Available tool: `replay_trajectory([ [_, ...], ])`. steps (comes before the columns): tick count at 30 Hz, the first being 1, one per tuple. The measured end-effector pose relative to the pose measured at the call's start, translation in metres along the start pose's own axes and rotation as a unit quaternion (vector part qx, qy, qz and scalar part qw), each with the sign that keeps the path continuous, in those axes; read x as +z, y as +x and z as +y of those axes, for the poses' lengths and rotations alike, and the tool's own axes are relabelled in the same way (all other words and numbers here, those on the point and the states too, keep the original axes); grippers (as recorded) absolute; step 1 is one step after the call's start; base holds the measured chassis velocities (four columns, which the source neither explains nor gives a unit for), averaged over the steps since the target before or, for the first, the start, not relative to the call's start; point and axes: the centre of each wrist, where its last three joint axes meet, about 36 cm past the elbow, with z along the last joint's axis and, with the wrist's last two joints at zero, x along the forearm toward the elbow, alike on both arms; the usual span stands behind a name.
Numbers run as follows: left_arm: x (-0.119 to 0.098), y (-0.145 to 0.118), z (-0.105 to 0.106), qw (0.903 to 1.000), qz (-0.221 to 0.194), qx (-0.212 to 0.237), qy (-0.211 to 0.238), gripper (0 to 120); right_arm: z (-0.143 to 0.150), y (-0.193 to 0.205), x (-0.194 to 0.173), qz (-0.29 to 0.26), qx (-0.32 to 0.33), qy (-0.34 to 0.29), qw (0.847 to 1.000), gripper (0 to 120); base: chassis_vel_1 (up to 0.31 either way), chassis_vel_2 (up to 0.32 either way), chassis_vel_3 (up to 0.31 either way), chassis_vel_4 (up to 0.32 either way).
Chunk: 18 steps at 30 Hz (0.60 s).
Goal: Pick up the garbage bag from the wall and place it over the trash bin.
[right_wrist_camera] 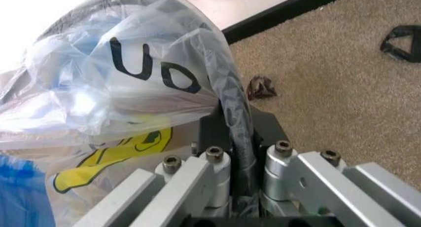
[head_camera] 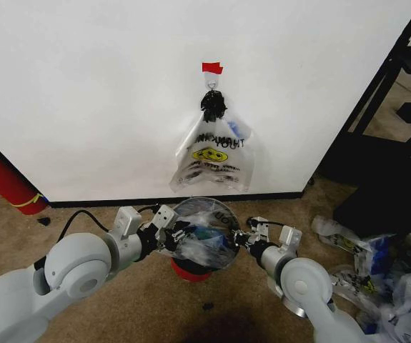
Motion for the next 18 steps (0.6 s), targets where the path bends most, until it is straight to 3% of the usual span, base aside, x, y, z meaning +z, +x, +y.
replay_trajectory([
  [2, 0.003, -0.004, 0.0019, 1.0, 0.004, -0.003, 0.0, 54, 0.0002, 0.0002, 0.0001, 0.0, 0.0, 0.0, 1.0, 1, 0.0, 0.0, 0.0, 0.0],
  [5, 0.0048, -0.0089, 0.0031, 1.0, 0.003, -0.004, 0.004, 59, 0.0006, 0.0009, 0.0002, 0.0, -0.001, 0.0, 1.0, 1, 0.0, 0.0, 0.0, 0.0],
  [18, 0.0078, -0.0105, 0.0016, 1.0, 0.006, 0.0, 0.006, 13, 0.0003, 0.0016, -0.0009, -0.003, 0.001, -0.001, 1.0, 1, 0.0, 0.0, 0.0, 0.0],
])
